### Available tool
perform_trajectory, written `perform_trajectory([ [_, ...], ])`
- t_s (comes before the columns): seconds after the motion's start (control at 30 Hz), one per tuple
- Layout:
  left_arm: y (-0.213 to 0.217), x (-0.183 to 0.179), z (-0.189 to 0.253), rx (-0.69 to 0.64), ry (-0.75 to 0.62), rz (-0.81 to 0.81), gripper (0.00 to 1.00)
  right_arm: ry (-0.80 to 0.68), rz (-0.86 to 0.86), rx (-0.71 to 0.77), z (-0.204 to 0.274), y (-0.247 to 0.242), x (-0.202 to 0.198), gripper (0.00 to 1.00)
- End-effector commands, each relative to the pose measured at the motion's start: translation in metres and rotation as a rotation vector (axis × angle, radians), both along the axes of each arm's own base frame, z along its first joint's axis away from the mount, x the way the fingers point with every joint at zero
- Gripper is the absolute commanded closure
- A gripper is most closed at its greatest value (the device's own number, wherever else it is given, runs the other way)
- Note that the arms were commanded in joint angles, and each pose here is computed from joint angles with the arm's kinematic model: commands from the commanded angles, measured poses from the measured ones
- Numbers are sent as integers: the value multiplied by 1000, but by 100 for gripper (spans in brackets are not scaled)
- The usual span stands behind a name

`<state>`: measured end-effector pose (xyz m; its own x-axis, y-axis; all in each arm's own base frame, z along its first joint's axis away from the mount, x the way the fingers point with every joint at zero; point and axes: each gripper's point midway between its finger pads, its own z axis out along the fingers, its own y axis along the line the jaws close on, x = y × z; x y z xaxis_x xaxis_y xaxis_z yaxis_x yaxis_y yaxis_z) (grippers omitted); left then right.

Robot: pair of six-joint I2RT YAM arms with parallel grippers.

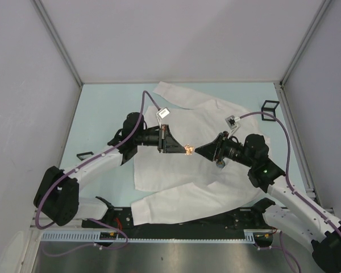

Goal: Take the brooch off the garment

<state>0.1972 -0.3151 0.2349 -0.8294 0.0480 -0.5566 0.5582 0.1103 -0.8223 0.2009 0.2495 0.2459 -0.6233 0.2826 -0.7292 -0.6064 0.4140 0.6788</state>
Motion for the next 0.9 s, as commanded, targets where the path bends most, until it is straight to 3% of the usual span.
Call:
perform_trajectory([
  [0.0, 0, 12, 15, 99, -190, 108, 100, -10, -95, -34, 18, -11, 12, 66],
  [0.17, 7, 15, 10, 240, -325, 199, 100, 120, -190, -99, 1, -20, 21, 65],
  [0.3, 16, 25, 3, 355, -391, 286, 100, 135, -223, -113, 0, -24, 23, 63],
  [0.43, 38, 41, -23, 582, -413, 401, 100, 131, -257, -141, -3, -33, 24, 63],
  [0.5, 62, 62, -27, 713, -430, 564, 100, 126, -258, -155, -4, -37, 22, 63],
  [0.67, 154, 70, -50, 1040, -315, 956, 100, 132, -270, -177, -7, -48, 21, 62],
  [0.87, 249, 42, -87, 1146, 22, 1311, 100, 147, -235, -173, -11, -48, 26, 61],
])
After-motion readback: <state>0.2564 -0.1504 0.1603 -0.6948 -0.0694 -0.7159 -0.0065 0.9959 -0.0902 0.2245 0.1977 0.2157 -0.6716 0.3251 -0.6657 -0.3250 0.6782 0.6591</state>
